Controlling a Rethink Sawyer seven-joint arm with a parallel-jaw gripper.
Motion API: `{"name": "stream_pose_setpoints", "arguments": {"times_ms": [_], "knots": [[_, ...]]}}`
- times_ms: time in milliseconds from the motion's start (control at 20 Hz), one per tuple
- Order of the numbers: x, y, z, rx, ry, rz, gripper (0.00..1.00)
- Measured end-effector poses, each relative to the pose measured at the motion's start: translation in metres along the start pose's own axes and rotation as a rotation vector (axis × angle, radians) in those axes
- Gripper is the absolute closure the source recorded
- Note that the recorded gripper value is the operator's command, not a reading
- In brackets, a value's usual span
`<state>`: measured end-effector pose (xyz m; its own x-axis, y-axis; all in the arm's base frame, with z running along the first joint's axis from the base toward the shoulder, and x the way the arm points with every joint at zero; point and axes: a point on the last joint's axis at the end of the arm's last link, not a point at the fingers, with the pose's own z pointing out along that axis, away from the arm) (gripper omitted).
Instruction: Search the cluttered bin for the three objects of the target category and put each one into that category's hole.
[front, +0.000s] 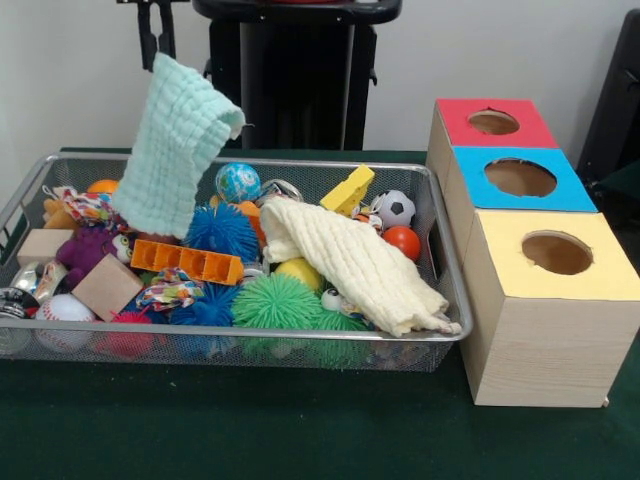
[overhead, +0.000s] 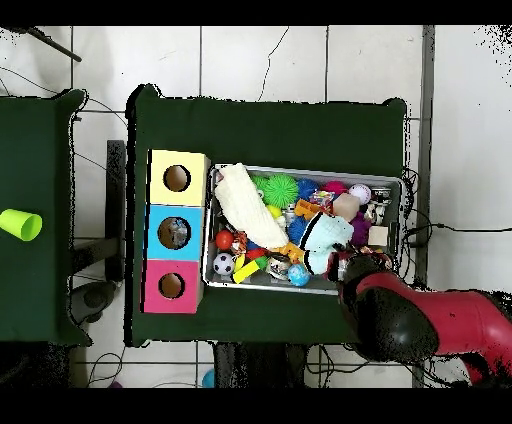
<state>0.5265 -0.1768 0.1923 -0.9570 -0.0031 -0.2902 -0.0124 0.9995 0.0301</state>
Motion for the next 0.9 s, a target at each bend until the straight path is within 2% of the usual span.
{"name": "stream_pose_setpoints", "arguments": {"times_ms": [550,900], "knots": [[0.009,-0.036,0.009,-0.046,0.027,-0.075,1.0],[0.002,-0.05,0.007,-0.059,0.026,-0.1,1.0]]}}
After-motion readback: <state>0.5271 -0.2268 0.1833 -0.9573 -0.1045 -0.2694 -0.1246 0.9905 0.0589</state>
